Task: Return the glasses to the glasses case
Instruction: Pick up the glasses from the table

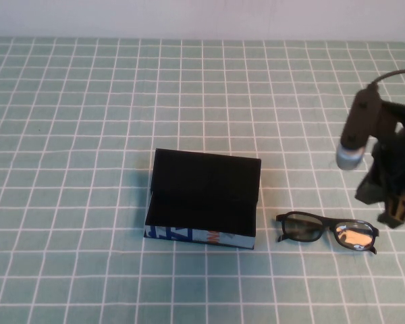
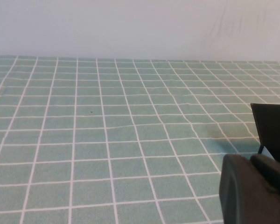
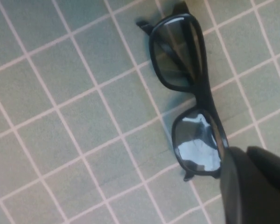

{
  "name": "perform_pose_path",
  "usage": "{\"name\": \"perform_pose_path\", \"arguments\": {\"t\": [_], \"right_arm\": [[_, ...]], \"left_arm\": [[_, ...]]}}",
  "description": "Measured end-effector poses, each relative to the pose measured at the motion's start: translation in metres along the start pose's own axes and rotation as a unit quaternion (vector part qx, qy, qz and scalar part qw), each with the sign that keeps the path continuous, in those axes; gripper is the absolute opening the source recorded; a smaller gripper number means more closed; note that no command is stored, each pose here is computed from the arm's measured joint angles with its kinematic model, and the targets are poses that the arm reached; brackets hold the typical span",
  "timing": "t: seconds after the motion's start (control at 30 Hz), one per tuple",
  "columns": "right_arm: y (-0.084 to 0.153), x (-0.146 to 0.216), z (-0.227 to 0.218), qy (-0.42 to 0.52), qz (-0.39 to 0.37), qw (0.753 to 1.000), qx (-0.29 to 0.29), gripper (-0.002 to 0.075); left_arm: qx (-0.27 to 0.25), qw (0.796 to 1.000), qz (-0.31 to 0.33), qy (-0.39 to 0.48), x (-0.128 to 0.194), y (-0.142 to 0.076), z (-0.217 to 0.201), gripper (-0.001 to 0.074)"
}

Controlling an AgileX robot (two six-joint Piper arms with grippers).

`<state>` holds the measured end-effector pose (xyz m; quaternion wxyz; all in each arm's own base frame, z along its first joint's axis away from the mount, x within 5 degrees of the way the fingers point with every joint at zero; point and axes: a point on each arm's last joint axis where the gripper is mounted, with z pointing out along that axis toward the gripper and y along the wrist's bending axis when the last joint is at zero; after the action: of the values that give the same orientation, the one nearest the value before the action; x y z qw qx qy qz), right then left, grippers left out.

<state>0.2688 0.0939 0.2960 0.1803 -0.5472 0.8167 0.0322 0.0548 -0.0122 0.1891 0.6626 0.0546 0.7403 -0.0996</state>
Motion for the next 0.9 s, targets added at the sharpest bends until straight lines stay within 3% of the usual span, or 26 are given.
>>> {"name": "perform_pose_path", "arguments": {"t": [0.23,0.47,0.57,0.73,0.9], "right_arm": [[-0.026,-0.025,0.004,0.017,0.005,0.999,-0.045,-0.0011],[-0.041,-0.03,0.037,0.037,0.046,0.996,-0.063,0.0005],[-0.045,-0.029,0.054,0.048,0.054,0.995,-0.071,0.0076],[-0.051,-0.028,0.078,0.058,0.089,0.991,-0.075,0.0289],[-0.053,-0.026,0.094,0.07,0.097,0.989,-0.086,0.0353]], "left_arm": [[0.0,1.0,-0.001,0.0,0.0,0.0,0.0,0.0001],[0.0,1.0,-0.001,0.0,0.0,0.0,0.0,0.0001],[0.0,1.0,-0.001,0.0,0.0,0.0,0.0,0.0001],[0.0,1.0,-0.001,0.0,0.0,0.0,0.0,0.0001],[0.0,1.0,-0.001,0.0,0.0,0.0,0.0,0.0001]]}}
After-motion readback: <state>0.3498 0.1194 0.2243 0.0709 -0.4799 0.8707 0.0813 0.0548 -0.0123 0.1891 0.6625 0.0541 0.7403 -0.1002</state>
